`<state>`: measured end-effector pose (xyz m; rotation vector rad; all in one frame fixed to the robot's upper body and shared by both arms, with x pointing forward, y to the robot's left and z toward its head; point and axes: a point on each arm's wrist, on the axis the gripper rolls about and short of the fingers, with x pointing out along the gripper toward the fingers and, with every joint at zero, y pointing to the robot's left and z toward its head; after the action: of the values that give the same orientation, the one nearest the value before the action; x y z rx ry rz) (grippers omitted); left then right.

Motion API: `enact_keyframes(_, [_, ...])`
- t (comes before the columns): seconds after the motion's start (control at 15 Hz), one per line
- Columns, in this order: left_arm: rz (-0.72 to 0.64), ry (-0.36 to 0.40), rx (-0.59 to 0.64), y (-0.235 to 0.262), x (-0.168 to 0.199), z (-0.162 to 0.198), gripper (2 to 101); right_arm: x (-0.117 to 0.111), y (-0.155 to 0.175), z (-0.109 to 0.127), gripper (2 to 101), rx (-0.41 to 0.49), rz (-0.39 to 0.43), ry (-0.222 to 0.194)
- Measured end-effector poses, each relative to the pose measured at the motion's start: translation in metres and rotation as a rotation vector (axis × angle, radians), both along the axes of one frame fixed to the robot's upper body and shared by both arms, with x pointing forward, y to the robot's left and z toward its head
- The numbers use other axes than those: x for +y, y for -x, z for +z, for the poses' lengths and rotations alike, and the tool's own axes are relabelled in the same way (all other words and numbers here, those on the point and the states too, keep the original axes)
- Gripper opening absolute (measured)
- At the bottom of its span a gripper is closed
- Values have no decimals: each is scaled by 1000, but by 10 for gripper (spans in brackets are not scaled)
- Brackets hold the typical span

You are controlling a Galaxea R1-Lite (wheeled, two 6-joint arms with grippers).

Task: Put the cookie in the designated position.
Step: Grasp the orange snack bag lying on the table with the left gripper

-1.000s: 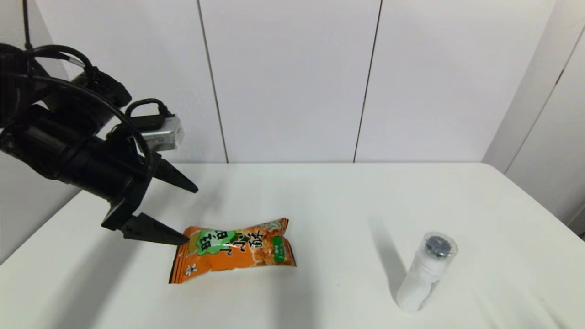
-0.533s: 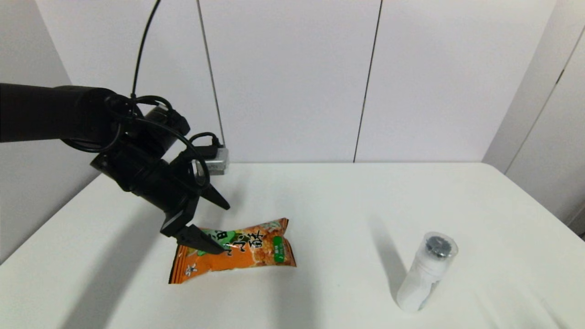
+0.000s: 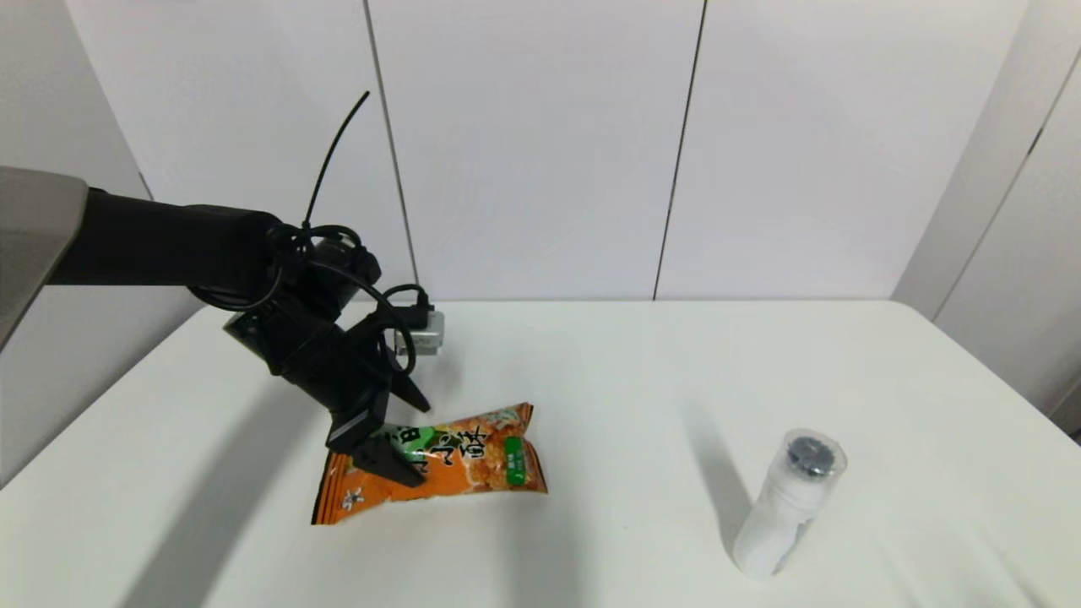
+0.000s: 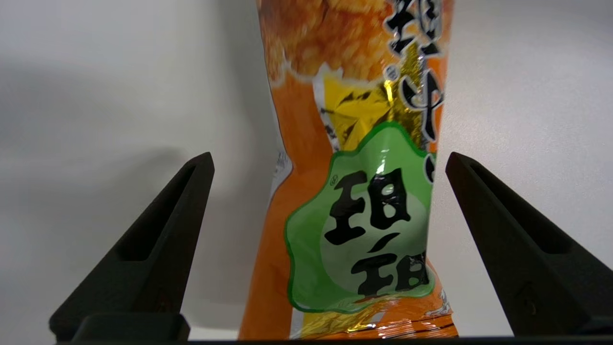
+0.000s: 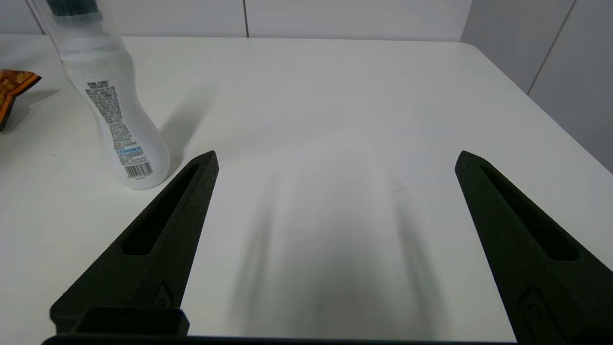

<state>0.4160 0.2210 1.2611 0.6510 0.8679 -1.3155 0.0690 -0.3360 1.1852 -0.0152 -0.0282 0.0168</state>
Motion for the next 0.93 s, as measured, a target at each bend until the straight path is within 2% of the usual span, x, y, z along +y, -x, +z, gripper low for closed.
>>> enact_keyframes(0.73, [5,-10,18,9,-19,-17,964,0,0,0,979,0,-1,0])
enact_keyframes(0.8, [2,-12,22,10,-19,-18,844,0,0,0,980,0,-1,0])
enact_keyframes(0.93, [-6,-16,25,10,-19,-21,671,0,0,0,980,0,-1,0])
